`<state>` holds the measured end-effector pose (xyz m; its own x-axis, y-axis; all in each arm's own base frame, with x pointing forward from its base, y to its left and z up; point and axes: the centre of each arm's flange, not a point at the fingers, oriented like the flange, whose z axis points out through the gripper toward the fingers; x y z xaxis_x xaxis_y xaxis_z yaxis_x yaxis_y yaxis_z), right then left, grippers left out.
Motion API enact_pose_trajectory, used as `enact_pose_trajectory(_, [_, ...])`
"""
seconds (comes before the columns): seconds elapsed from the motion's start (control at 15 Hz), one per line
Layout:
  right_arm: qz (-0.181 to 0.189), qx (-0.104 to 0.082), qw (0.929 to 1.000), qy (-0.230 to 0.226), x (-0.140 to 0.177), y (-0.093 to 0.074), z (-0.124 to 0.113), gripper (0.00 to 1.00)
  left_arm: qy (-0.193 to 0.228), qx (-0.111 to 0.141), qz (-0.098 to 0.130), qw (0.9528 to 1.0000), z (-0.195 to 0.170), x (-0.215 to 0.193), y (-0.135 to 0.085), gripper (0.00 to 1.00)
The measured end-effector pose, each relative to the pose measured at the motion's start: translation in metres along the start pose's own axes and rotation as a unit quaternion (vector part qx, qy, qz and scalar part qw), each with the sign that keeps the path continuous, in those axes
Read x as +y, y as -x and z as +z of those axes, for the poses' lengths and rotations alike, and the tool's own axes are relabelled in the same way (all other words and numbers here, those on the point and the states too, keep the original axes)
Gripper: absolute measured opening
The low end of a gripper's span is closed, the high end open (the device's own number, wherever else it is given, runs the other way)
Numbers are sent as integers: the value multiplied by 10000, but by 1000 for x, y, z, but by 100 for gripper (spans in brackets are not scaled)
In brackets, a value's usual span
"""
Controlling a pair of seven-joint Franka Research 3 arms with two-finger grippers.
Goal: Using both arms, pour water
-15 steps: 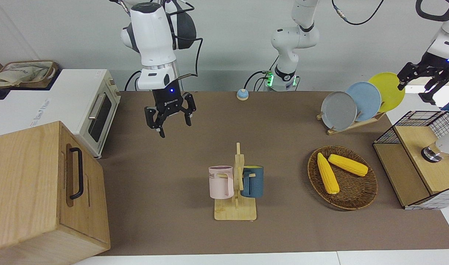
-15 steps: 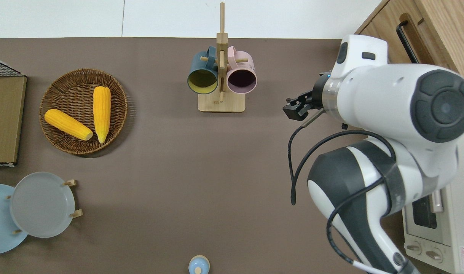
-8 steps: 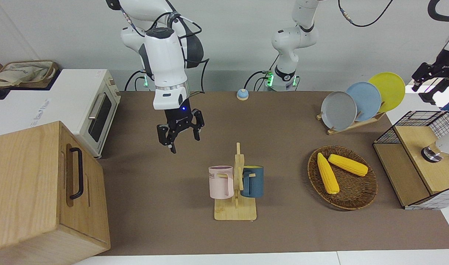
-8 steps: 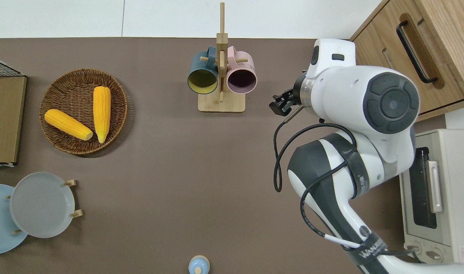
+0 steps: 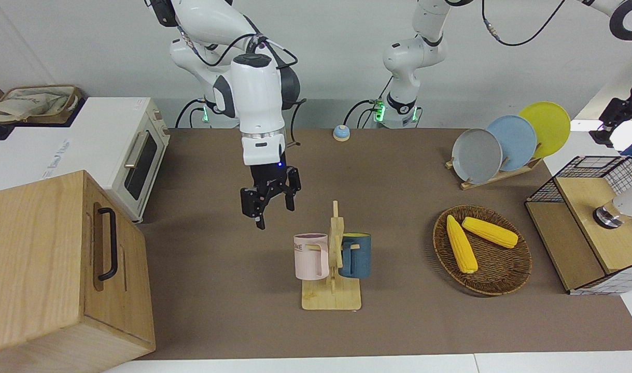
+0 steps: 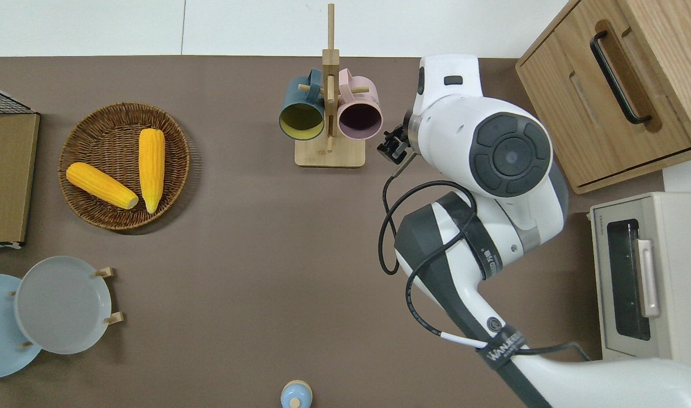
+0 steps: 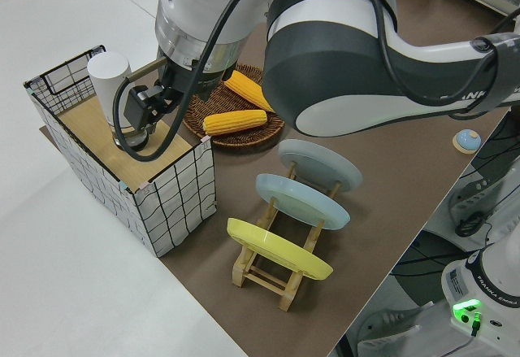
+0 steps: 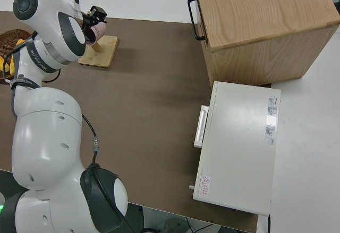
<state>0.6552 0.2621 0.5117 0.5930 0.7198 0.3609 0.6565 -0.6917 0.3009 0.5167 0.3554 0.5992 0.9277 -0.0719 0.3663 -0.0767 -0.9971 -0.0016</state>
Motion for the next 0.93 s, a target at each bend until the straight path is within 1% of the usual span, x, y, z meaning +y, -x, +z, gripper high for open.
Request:
enact_pose_trajectory(0.13, [-106, 38, 9999, 35, -5, -10, 5, 98, 135, 340, -189, 9992, 8, -3, -4, 100])
enact_pose_trajectory(0.2, [-145, 62, 9999, 37, -7, -15, 10, 98, 230, 570, -320, 9976, 13, -3, -8, 100])
enact_pose_trajectory(0.33, [-176, 79, 9998, 10, -11, -23, 23, 98, 366, 913, -546, 9936, 24, -3, -13, 100])
enact_pose_trajectory(0.53, [-216, 32, 9998, -9, -14, -25, 36, 97, 220, 1184, -675, 9904, 38, -6, -20, 100])
enact_pose_trajectory(0.73, [-358, -19, 9993, 65, -21, -28, 47, 95, 96, 1366, -746, 9878, 56, -7, -28, 100])
enact_pose_trajectory(0.8, [-395, -35, 9992, 92, -23, -30, 49, 89, 75, 1431, -743, 9869, 60, -8, -30, 100])
enact_pose_trajectory(0.93, [-410, -73, 9991, 123, -23, -30, 55, 85, 87, 1540, -701, 9855, 68, -11, -31, 100])
